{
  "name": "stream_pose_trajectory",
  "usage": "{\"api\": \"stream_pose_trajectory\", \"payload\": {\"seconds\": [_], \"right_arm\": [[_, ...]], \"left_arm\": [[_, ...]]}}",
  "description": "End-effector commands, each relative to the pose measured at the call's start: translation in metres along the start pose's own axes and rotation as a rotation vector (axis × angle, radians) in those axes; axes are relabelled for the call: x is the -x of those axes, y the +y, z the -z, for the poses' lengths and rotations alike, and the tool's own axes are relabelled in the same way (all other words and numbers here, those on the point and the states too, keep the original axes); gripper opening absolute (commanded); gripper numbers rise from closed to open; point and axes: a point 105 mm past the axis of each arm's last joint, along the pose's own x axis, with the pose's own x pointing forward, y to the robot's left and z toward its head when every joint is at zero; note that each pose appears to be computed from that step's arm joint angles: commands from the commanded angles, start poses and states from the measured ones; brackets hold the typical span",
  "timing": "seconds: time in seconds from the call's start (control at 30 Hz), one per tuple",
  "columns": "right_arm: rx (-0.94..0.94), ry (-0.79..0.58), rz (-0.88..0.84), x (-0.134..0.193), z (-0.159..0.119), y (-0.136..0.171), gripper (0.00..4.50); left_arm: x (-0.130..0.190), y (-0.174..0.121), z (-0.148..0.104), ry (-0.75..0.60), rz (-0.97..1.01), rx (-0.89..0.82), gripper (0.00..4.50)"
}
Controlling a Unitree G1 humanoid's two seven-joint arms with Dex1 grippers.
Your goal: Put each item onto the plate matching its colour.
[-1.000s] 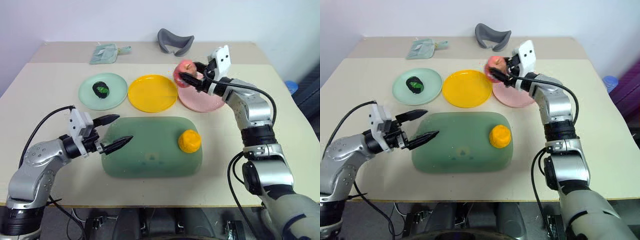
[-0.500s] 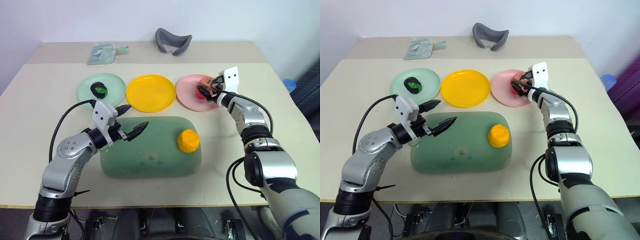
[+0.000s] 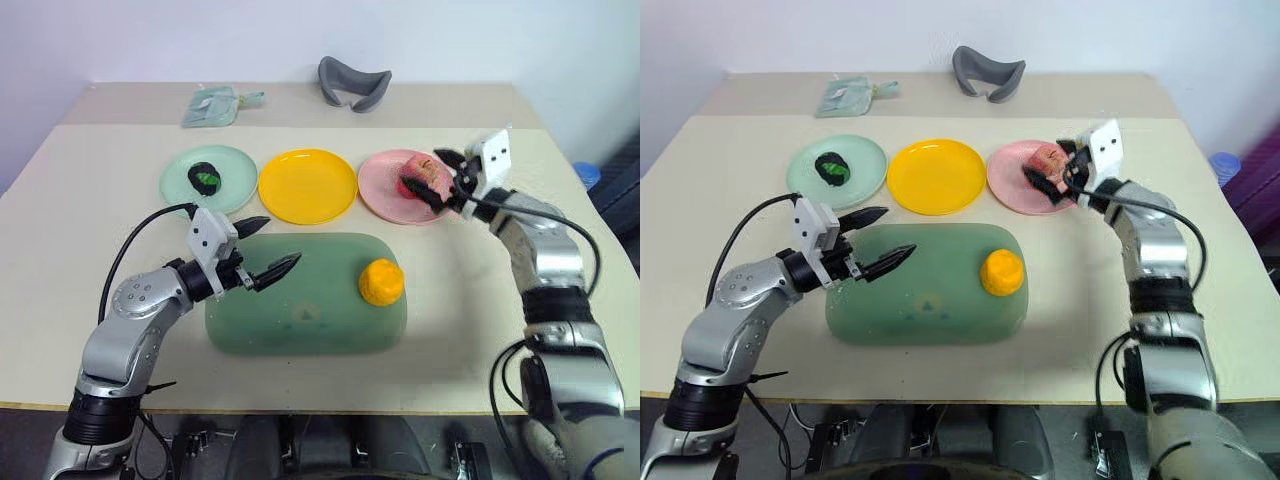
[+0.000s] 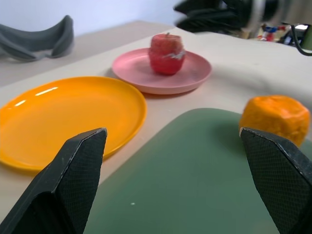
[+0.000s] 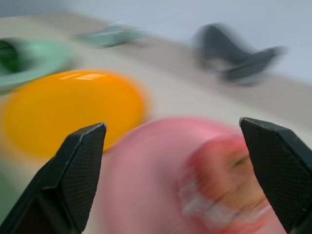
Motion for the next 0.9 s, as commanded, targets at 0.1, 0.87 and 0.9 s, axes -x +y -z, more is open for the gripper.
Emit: {"api": "stream_pose_trajectory", "payload": {"seconds": [0.1, 0.87, 0.9], "right_arm": [[-0.003, 0.056, -0.233, 0.028, -0.010, 0.051, 4.46], [-0.084, 0.300, -0.451, 0.051, 0.043, 0.108, 4.46], [-0.084, 0.300, -0.452, 0.050, 0.044, 0.108, 4.46]], "left_arm": [[0.007, -0.020, -0.008, -0.036, 0.180, 0.041, 4.50], [0.039, -0.031, -0.010, 0.115, 0.461, -0.072, 4.50], [0.039, -0.031, -0.010, 0.114, 0.461, -0.073, 4.50]]}}
